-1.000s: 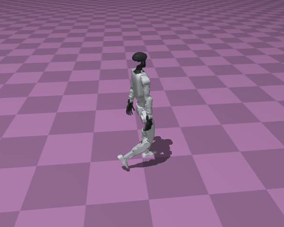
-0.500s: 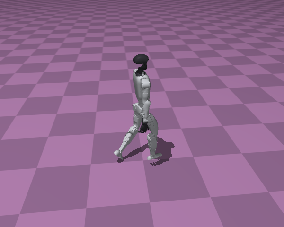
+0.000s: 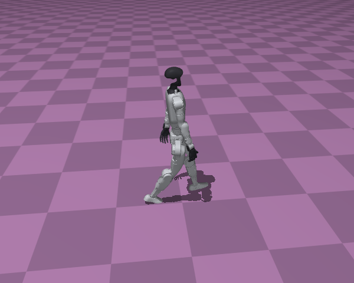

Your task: In place motions

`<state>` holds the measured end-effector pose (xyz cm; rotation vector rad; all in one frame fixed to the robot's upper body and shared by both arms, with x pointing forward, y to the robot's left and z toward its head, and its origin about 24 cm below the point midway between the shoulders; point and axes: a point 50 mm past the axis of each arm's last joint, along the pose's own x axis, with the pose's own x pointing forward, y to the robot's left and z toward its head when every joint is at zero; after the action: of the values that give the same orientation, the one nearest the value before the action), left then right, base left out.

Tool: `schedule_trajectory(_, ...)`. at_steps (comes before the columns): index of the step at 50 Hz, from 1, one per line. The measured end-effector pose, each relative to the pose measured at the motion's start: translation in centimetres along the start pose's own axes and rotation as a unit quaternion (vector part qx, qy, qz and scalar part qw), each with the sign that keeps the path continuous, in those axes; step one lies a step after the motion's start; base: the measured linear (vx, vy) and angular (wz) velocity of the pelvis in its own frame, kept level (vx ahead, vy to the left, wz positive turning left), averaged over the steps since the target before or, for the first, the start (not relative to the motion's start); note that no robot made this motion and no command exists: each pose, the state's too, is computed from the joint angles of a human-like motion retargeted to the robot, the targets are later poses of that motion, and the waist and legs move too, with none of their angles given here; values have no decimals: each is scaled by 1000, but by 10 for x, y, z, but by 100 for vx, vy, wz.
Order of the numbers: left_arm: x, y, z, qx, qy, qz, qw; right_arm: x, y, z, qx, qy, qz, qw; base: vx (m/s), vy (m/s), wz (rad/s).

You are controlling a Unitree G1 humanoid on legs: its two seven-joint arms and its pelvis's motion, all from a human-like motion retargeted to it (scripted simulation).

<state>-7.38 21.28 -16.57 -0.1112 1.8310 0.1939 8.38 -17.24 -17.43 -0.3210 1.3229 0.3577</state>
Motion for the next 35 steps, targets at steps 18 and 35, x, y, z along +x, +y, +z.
schedule_trajectory(18,-27,19,109,83,-164,27,983,-12,21,-78,101,112,-7,989,33,-19,4)
schedule_trajectory(35,-14,-17,87,81,-149,-20,985,-30,35,-128,188,214,0,959,77,-83,8)
